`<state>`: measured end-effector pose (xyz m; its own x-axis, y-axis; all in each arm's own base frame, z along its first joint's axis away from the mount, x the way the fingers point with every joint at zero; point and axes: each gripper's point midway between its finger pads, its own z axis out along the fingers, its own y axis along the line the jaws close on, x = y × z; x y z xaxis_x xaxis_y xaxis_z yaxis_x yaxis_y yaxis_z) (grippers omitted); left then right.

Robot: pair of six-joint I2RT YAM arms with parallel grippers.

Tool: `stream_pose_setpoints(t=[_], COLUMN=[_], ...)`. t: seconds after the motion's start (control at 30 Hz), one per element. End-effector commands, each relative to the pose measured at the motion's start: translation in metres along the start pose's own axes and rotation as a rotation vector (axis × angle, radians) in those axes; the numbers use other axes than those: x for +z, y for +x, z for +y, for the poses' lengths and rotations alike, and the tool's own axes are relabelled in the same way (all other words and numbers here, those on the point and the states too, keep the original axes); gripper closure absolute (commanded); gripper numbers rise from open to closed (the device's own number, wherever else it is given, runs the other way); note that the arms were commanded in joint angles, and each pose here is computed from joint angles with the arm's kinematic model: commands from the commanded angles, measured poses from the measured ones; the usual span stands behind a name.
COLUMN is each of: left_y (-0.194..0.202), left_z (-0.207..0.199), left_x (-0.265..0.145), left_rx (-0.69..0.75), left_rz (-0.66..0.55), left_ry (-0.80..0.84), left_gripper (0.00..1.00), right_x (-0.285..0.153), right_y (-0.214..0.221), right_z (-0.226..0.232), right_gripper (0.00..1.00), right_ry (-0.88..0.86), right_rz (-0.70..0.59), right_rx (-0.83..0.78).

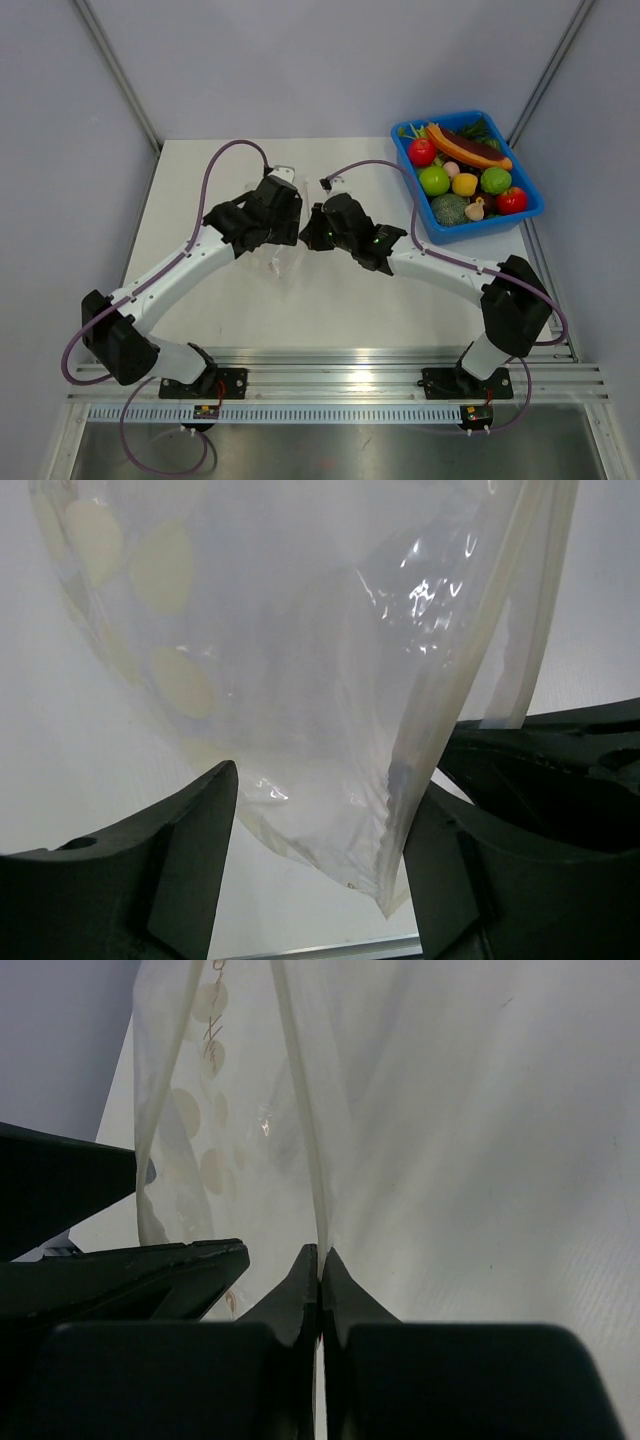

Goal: Place the food in the zip-top bag and seal the zipper
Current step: Open the zipper of the food storage bag at the center of the board.

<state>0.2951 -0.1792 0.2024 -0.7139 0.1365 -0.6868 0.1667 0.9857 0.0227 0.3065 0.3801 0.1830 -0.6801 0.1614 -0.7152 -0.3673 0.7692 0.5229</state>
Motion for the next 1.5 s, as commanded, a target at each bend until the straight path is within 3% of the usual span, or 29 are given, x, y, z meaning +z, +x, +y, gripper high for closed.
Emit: stream_pose_setpoints(t=[0.0,0.17,0.3,0.5,0.7,0.73,0.8,0.87,0.97,1.17,1.47], left_y=[-0.026,-0.025,-0.022,-0.012,-0.017,-0.021,-0.021,-0.026,-0.025,-0.022,-0.029], left_z=[-0.006,-0.008,-0.013,-0.015,-0.011,-0.012,-0.013,-0.019,-0.045,-0.075,-0.105], left_x=[-0.002,0.000,0.000,0.010,0.011,0.009,0.007,-0.001,-0.015,-0.025,-0.011], left_rx=[-0.034,-0.008,0.012,0.047,0.067,0.066,0.082,0.087,0.077,0.005,-0.068], left_rz=[-0.091,-0.098,-0.104,-0.092,-0.111,-0.118,-0.098,-0.078,-0.018,0.047,0.092], left_ry=[-0.001,-0.016,-0.021,-0.070,-0.116,-0.114,-0.108,-0.072,0.083,0.238,0.332], left_gripper=[0.34,0.35,0.28,0.32,0.58,0.65,0.88,1.00,1.00,1.00,1.00], right_x=[-0.011,-0.012,-0.013,-0.018,-0.027,-0.029,-0.029,-0.030,-0.029,-0.021,-0.031], right_y=[-0.018,-0.018,-0.020,-0.021,-0.025,-0.025,-0.024,-0.024,-0.028,-0.031,-0.009], right_z=[0.007,0.006,0.004,0.004,-0.001,-0.003,-0.014,-0.027,-0.054,-0.103,-0.133], right_gripper=[1.00,1.00,1.00,1.00,1.00,1.00,1.00,1.00,1.00,1.00,1.00], right_ry=[-0.024,-0.020,-0.016,-0.018,-0.025,-0.022,0.009,0.035,0.071,0.170,0.253], right_rz=[-0.052,-0.052,-0.056,-0.061,-0.082,-0.083,-0.074,-0.068,-0.058,0.015,0.099], right_rx=[0.024,0.016,0.018,0.022,0.060,0.058,0.056,0.058,0.061,-0.011,-0.058])
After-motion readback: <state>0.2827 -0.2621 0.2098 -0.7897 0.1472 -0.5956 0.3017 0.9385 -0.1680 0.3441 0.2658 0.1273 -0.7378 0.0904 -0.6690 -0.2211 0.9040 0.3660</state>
